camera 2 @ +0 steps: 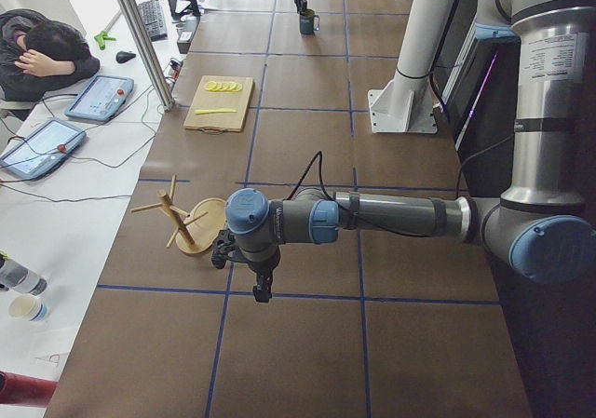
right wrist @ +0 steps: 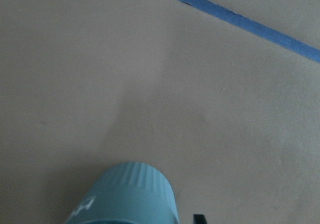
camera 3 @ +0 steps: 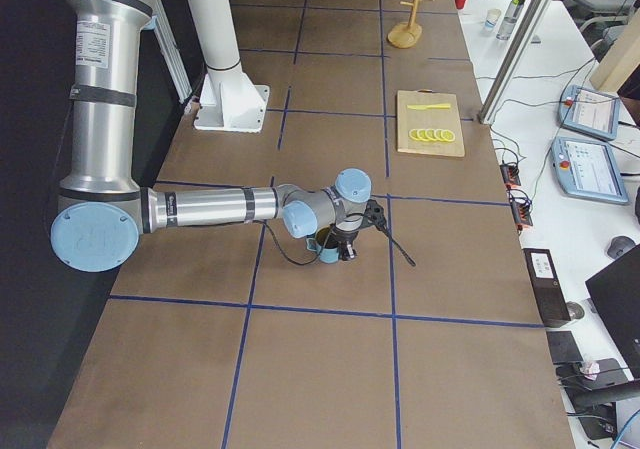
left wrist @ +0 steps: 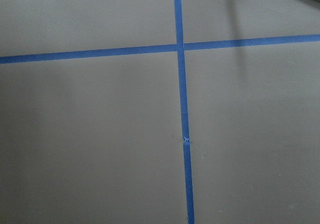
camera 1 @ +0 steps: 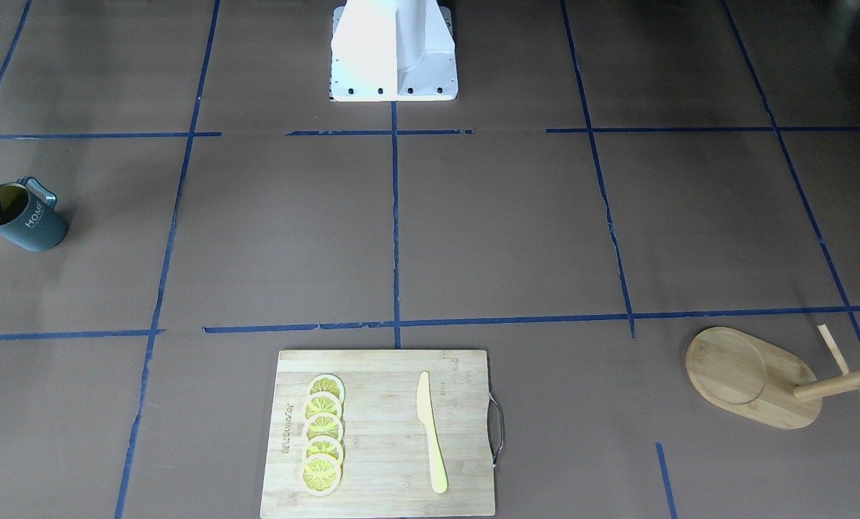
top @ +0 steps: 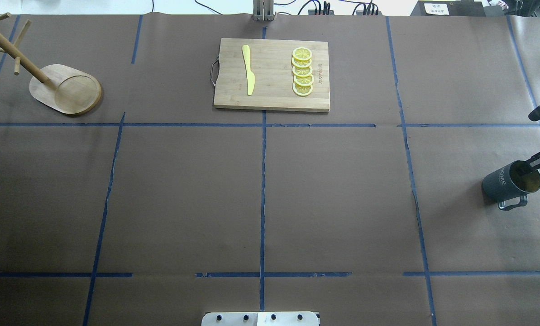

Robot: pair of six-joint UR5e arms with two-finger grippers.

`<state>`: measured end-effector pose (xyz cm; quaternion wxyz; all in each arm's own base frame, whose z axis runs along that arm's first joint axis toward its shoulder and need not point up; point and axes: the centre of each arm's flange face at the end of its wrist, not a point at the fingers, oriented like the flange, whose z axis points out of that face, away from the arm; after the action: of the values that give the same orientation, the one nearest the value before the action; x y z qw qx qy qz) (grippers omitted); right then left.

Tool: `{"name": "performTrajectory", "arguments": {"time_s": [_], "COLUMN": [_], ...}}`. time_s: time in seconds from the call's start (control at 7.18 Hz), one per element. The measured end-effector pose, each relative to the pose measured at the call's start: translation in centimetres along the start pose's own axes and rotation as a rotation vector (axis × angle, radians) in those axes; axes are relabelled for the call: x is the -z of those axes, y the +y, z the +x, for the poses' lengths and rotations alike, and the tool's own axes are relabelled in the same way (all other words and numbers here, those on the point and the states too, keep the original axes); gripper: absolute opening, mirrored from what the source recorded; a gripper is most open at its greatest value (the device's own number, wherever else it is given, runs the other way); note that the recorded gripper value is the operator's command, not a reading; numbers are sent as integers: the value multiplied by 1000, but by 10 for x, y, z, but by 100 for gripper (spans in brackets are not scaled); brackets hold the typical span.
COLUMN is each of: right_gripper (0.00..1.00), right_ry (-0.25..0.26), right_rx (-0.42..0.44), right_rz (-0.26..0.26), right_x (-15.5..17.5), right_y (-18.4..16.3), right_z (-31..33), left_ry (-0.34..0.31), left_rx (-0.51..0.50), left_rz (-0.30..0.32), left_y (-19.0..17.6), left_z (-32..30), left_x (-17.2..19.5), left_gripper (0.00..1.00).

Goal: Hang cup on storage rack
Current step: 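Reach the right gripper down and grasp the dark teal mug, then lift the teal mug with the right gripper toward the table center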

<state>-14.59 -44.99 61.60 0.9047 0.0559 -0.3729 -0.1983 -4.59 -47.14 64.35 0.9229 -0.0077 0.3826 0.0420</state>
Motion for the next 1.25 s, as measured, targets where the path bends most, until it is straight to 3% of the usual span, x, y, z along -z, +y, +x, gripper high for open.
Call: {"name": "performTrajectory", "arguments": {"time_s": [0.42, 0.7, 1.25], "right_gripper": [0, 0, 0], "right_ry": [-3, -10, -43], "right_rx": [11, 9, -139], "right_rz": [4, 25, 76], "right_x": [3, 22, 85], "right_y": [-2, -22, -123], "right_z": [-4, -24, -130], "left_ry": [0, 0, 0], "left_rx": [0, 2, 4], "left_rz": [1, 2, -1], "left_y": [0, 3, 10], "left_z": [0, 0, -1], "left_x": [0, 1, -1], "left_gripper": [100, 100, 100]}}
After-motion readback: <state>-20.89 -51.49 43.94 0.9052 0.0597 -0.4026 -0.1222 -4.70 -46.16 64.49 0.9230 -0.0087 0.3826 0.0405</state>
